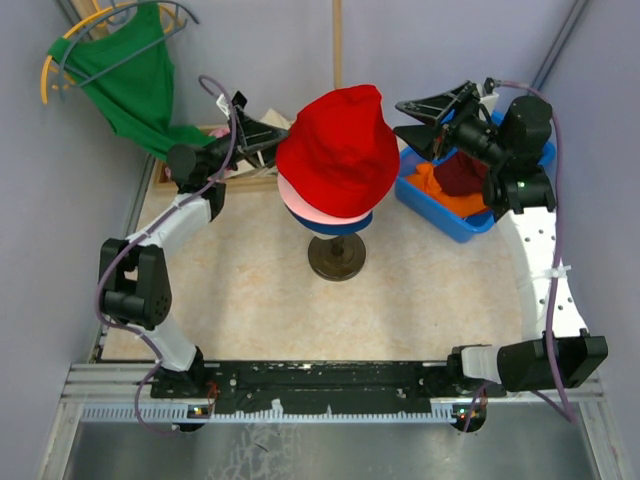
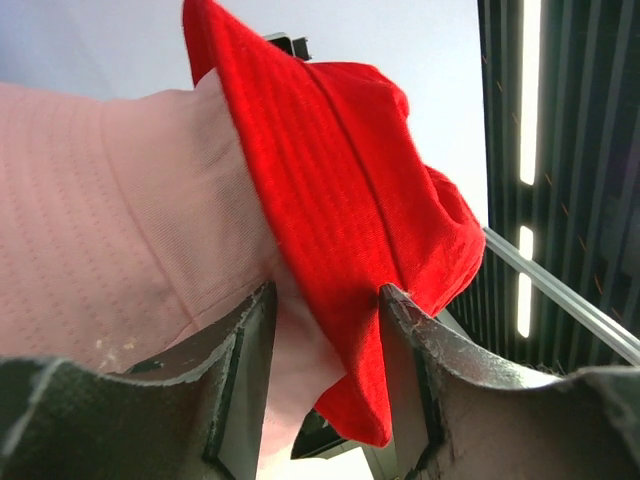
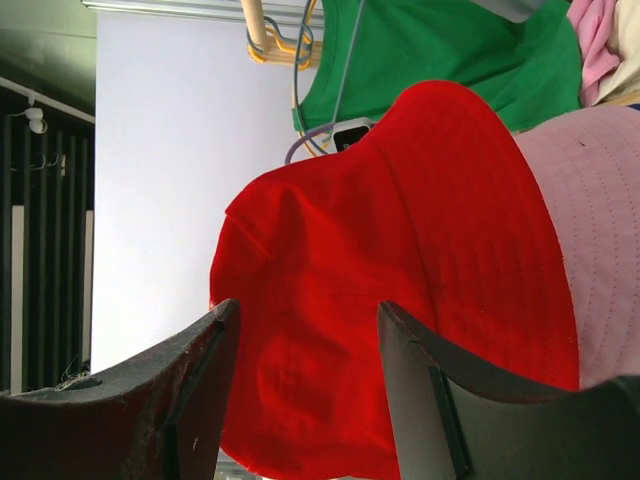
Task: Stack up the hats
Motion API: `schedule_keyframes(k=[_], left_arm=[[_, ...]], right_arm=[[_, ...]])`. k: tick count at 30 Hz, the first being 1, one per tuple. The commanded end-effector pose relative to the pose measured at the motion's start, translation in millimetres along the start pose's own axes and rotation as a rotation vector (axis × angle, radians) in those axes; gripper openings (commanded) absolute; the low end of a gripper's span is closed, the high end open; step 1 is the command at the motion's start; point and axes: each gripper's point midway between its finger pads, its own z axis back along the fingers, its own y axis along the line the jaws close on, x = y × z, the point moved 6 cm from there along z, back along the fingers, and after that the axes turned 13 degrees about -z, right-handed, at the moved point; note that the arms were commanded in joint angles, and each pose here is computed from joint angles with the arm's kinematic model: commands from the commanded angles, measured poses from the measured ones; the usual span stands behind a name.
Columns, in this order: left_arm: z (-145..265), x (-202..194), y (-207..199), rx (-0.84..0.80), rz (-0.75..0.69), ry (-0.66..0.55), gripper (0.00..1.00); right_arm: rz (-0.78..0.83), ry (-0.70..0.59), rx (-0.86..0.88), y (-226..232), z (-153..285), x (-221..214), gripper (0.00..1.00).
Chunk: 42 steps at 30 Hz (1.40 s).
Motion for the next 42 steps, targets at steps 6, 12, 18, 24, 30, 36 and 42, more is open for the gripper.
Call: schedule_keyframes(k=[6,12,18,24,30,36,42], left_arm=[[3,-7,4,-0.05,0.018,-0.013,0.31],[5,-7,11,-0.042,0.054,-0.054,0.13],[12,-8,15,-0.056,0.088,-0.095,0.04],[23,-5,14,-0.037,0.067,-0.11,0.0],[25,-6,18,-0.017,0.074,-0.094,0.0],[27,-8,27,0.018,0.089,-0.081,0.0],[26,-7,30,0.026,0.091,-0.075,0.0]], right_arm=[[0.055,0.024,0.056,12,12,-13,0.57],[0.06,0.019,0.05,7,13,-12,0.58],[0.068,-0.008,0.041,0,21,-4,0.58],[0.077,-0.011,0.033,-5,24,2,0.58],[0.121,0.022,0.025,-17,26,5,0.56],[0.14,0.011,-0.008,-47,29,7,0.53],[0.124,0.019,0.025,-58,24,13,0.53]])
